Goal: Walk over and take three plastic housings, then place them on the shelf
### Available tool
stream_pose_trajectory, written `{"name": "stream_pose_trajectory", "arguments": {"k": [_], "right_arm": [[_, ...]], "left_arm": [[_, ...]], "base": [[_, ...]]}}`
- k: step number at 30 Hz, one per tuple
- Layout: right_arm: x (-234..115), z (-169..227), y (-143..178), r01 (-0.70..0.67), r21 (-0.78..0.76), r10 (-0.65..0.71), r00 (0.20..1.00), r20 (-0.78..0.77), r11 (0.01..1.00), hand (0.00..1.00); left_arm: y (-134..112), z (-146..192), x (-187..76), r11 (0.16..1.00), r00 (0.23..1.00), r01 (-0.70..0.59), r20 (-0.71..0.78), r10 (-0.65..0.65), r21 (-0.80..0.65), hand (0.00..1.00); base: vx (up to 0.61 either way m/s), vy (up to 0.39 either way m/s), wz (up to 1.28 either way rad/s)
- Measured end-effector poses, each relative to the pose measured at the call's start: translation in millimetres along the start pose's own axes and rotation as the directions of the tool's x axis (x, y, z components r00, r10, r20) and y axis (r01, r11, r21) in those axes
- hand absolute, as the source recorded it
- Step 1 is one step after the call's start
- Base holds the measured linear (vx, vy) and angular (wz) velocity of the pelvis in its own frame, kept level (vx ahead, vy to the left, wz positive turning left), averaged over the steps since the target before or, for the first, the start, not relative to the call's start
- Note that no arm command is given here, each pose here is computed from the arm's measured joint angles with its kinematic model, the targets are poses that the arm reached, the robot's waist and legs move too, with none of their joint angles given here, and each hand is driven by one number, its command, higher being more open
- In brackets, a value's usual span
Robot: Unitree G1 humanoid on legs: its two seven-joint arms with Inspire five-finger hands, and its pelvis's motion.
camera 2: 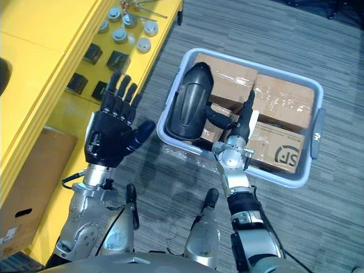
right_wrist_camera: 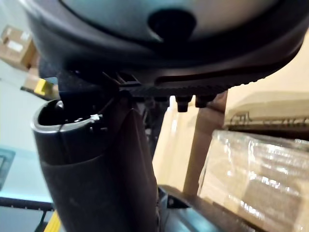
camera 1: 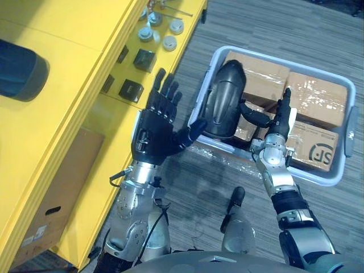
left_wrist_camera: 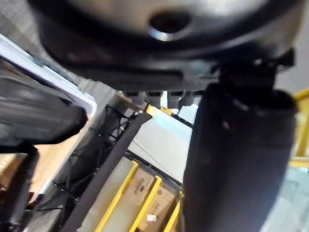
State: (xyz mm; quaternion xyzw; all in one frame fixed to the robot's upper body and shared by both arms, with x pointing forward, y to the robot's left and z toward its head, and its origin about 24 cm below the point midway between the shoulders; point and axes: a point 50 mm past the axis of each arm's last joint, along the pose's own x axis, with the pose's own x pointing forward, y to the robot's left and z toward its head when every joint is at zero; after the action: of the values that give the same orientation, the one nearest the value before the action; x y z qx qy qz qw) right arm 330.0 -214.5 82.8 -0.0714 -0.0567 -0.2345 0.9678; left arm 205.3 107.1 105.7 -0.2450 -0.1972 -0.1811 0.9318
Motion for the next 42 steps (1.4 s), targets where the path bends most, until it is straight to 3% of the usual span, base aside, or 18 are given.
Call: {"name": "stream_pose_trajectory", "arguments": {"k": [5, 6, 10, 23, 27, 32, 39, 42], "right_arm": [[17, 11, 1, -0.057, -0.059, 0.056, 0.998, -0.016, 0.997, 1.0], [19, 8, 1, -0.064, -0.073, 0.061, 0.997, -0.038, 0.995, 0.0], [31, 13, -4, -0.074, -0.228, 0.072, 0.997, -0.016, 0.971, 0.0], [58, 26, -36, -0.033, -0.513, -0.032, 0.993, -0.118, 0.858, 0.0], [59, 35, -34, -0.021, -0.511, -0.029, 0.996, -0.09, 0.859, 0.0], [50, 15, -33, -0.021, -0.536, -0.07, 0.986, -0.149, 0.844, 0.0], [47, 15, -39, 0.082, -0.562, -0.135, 0.989, -0.053, 0.823, 0.0], [44, 14, -43, 0.113, -0.574, -0.141, 0.99, -0.004, 0.811, 0.0]], "left_arm": [[-1, -8, -3, 1.0, 0.998, 0.012, -0.061, -0.012, 0.0, 1.0], [-1, -8, -3, 1.0, 0.998, 0.016, -0.061, -0.016, -0.001, 1.0], [-3, -7, 2, 0.999, 0.998, 0.032, -0.049, -0.032, 0.003, 1.0], [-3, -7, 2, 0.999, 0.998, 0.036, -0.054, -0.036, 0.002, 1.0], [1, -6, 2, 1.0, 0.998, 0.022, -0.061, -0.021, 0.014, 1.0], [4, -3, 1, 1.0, 0.999, 0.012, -0.054, -0.011, 0.026, 1.0], [8, -3, 2, 0.998, 0.997, 0.021, -0.082, -0.015, 0.066, 1.0], [7, -10, 5, 0.996, 0.987, 0.038, -0.161, -0.025, 0.079, 1.0]], "base": [[0.0, 0.001, 0.13], [0.0, -0.009, 0.14], [-0.03, -0.019, 0.09], [-0.03, -0.014, 0.01], [0.01, -0.011, -0.03], [0.0, -0.013, 0.04], [0.0, -0.01, -0.02], [0.01, -0.017, -0.05]]}}
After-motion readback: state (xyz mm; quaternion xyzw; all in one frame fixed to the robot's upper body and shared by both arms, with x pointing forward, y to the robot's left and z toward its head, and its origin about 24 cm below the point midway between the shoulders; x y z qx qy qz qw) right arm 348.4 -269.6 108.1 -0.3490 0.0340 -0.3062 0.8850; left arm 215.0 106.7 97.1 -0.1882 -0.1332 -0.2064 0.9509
